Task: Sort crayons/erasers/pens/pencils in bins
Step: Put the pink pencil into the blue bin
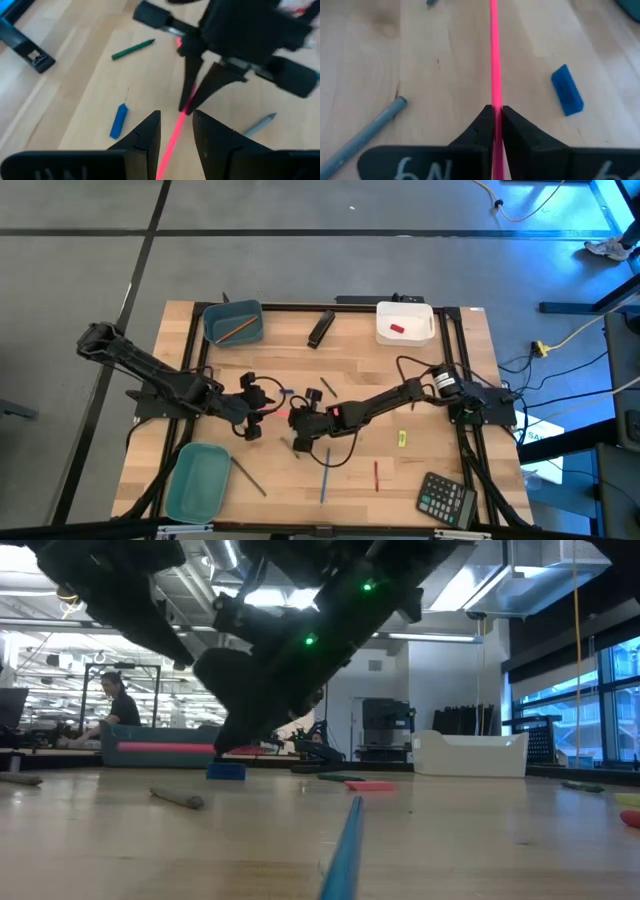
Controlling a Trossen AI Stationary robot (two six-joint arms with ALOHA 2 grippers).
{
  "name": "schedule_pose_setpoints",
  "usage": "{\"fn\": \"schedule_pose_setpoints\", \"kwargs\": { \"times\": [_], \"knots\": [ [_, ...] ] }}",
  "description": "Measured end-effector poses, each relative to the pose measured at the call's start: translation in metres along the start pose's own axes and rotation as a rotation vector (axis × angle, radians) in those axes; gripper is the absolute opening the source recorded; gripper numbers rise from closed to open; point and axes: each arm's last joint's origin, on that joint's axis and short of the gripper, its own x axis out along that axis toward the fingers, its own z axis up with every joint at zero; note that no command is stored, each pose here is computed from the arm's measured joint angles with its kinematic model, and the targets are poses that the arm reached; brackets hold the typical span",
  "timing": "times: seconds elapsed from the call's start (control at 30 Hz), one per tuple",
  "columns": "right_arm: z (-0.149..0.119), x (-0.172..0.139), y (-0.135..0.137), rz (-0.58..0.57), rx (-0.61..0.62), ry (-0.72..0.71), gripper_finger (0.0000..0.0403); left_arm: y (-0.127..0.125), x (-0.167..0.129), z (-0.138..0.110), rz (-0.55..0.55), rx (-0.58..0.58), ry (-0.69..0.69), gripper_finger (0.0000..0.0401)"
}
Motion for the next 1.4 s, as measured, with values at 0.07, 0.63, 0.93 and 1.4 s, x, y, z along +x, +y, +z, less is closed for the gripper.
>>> {"fn": "schedule_pose_setpoints", "kwargs": {
  "times": [0.07, 0.63, 0.93, 1.4],
  "knots": [
    [0.000, -0.007, -0.004, -0.004, 0.004, -0.007, 0.0034, -0.001, -0.003, 0.003, 0.003, 0.005, -0.002, 0.0105],
    [-0.065, -0.084, -0.057, -0.065, 0.392, -0.457, 0.0034, -0.005, -0.025, 0.040, 0.220, -0.024, -0.186, 0.0105],
    [-0.061, -0.105, -0.057, 0.032, 0.340, -0.717, 0.0038, 0.002, -0.014, 0.040, 0.152, -0.083, -0.182, 0.0128],
    [-0.046, -0.117, -0.041, 0.122, 0.207, -0.801, 0.0039, -0.008, -0.009, 0.061, -0.092, 0.045, -0.431, 0.0172]
  ]
}}
